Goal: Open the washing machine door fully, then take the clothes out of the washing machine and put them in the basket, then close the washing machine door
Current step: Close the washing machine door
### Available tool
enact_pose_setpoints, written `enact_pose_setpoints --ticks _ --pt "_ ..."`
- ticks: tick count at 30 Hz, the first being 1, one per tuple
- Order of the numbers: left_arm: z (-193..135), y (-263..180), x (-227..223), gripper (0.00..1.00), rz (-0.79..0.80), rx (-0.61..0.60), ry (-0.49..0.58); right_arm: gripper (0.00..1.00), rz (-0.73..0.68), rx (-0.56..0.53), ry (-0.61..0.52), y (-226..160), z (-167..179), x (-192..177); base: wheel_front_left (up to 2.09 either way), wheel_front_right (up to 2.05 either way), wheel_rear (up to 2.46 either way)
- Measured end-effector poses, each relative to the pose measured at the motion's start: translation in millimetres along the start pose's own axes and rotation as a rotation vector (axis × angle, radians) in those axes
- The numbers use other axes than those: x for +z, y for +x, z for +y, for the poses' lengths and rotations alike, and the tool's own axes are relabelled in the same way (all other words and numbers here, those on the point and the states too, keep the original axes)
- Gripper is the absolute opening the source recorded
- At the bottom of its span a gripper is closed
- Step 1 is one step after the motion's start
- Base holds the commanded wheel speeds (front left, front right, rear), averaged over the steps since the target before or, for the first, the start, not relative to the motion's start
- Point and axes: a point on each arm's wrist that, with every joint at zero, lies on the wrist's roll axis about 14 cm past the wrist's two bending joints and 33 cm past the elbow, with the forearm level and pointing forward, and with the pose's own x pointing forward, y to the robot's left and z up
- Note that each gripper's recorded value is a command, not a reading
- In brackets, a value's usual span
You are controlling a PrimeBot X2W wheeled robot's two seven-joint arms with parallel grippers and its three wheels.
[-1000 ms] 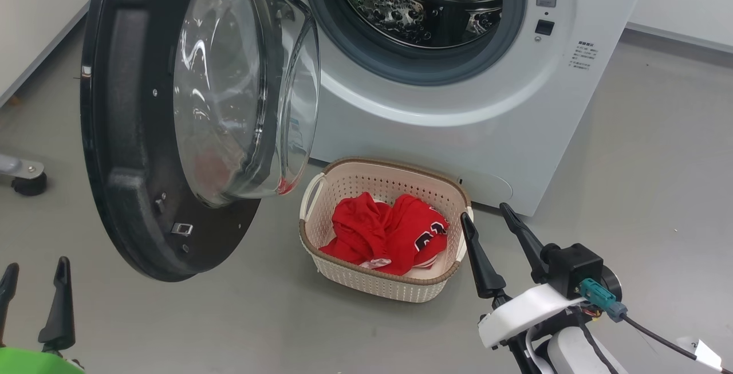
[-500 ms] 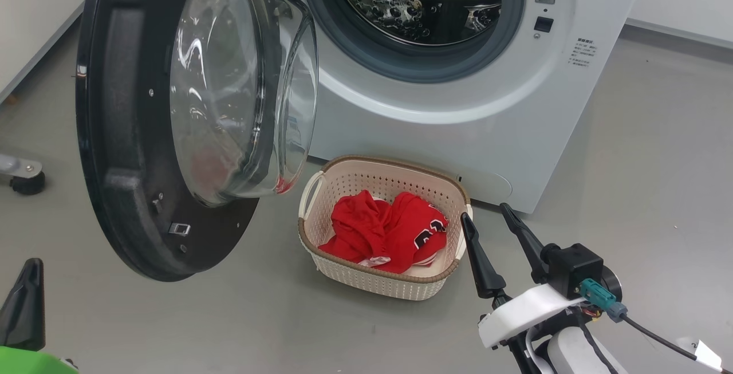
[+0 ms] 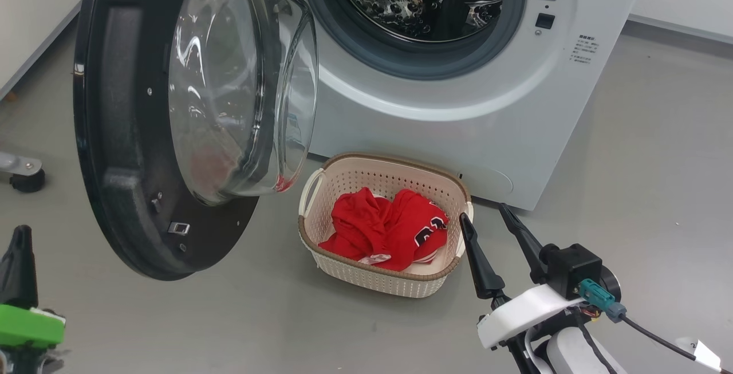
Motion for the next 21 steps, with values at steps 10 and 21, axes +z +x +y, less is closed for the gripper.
enact_pose_setpoints --ticks 10,21 --pt "2 22 11 0.00 -0.004 0.030 -0.525 1.00 0.014 0.005 0.009 0 1 -6 0.00 0.00 0.00" --pt "-12 45 3 0.00 0.112 0.042 -0.991 1.00 0.016 -0.016 0.015 -1 -7 -7 0.00 0.00 0.00"
